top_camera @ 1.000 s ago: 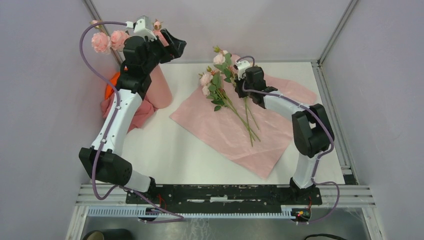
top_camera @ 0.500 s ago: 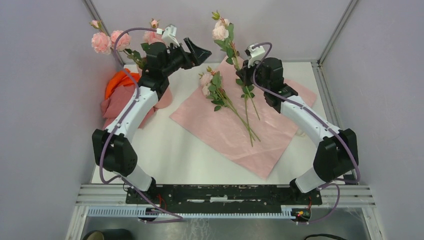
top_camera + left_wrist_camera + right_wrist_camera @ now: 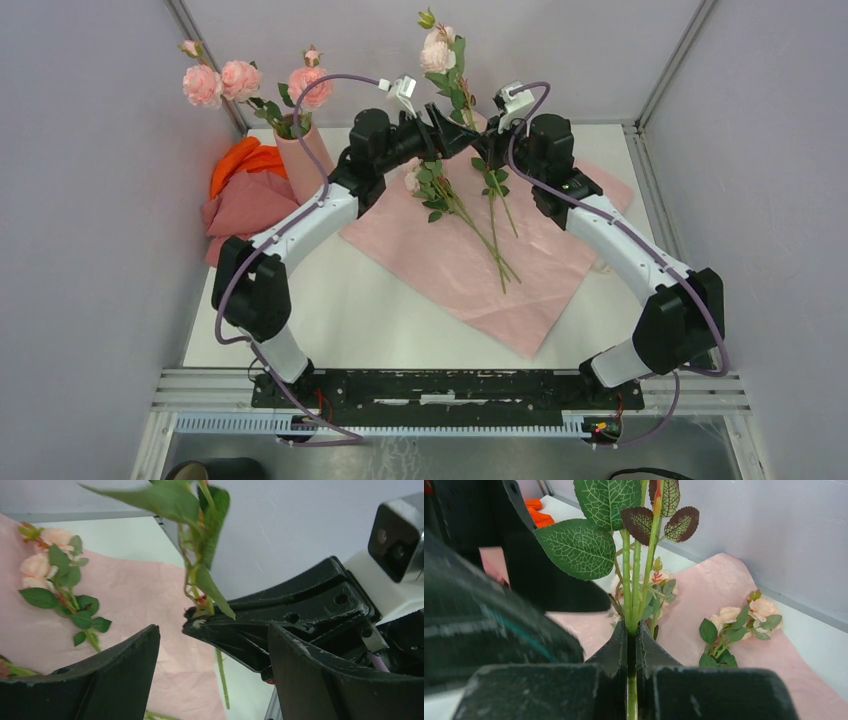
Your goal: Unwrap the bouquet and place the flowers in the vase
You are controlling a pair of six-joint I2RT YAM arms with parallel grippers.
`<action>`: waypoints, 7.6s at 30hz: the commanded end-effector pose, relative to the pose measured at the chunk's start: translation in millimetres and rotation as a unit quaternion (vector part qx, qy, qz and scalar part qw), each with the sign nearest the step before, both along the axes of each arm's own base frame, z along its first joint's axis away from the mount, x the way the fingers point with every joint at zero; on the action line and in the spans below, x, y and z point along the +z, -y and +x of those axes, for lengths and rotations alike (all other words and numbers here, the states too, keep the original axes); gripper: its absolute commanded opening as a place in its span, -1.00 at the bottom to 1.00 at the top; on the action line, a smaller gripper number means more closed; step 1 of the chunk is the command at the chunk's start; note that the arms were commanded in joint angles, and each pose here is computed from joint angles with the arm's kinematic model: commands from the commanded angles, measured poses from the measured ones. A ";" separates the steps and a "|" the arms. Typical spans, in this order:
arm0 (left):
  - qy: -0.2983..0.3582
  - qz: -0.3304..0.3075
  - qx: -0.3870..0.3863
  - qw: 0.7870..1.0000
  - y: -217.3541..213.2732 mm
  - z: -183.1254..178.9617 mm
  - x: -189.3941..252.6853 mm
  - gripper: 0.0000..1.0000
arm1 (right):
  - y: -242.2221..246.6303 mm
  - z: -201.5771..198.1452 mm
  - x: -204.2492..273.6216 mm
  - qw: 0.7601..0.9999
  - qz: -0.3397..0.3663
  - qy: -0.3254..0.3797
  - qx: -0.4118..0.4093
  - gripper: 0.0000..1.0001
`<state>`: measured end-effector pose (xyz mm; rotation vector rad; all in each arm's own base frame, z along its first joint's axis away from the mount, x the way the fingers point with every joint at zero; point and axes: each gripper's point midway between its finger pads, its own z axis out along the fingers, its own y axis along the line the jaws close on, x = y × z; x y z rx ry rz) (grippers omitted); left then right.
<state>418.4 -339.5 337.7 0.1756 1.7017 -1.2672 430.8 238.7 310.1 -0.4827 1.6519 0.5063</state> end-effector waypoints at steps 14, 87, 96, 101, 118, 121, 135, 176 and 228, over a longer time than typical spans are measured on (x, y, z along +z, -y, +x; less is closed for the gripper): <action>0.031 -0.052 0.047 0.997 10.9 9.9 12.0 0.43 | -18.1 -40.1 29.3 0.998 0.020 0.038 0.044 -1.00; 0.078 -0.120 0.006 0.990 -1.4 1.3 93.5 1.00 | 30.4 -27.9 -9.6 0.999 0.004 0.015 -0.041 -1.00; 0.055 -0.121 -0.015 0.991 10.4 -5.0 72.3 1.00 | 20.9 -22.6 -0.6 0.999 0.017 0.019 -0.025 -1.00; 0.039 -0.119 -0.034 0.992 29.9 -8.3 56.5 0.99 | 18.8 -20.8 5.8 0.999 0.021 0.024 -0.022 -1.00; 0.018 -0.109 -0.049 0.993 51.0 -11.3 31.8 0.98 | 39.7 -21.5 36.7 0.996 0.000 0.062 -0.063 -1.00; 0.013 -0.111 -0.045 0.993 51.9 -8.5 28.5 0.95 | 35.2 -26.3 34.0 0.997 0.008 0.056 -0.049 -1.00; 0.002 -0.111 -0.058 0.992 66.5 -9.6 17.2 0.25 | 31.2 -35.9 36.8 0.998 0.018 0.056 -0.030 -1.00; 0.243 0.249 0.389 0.853 -178.3 26.9 180.8 -0.96 | 59.3 -61.9 32.1 0.995 0.009 0.077 -0.066 0.50; 0.178 0.276 0.587 0.740 -362.5 81.2 176.2 -0.96 | 44.1 -42.0 -4.6 0.998 -0.009 0.037 -0.050 0.50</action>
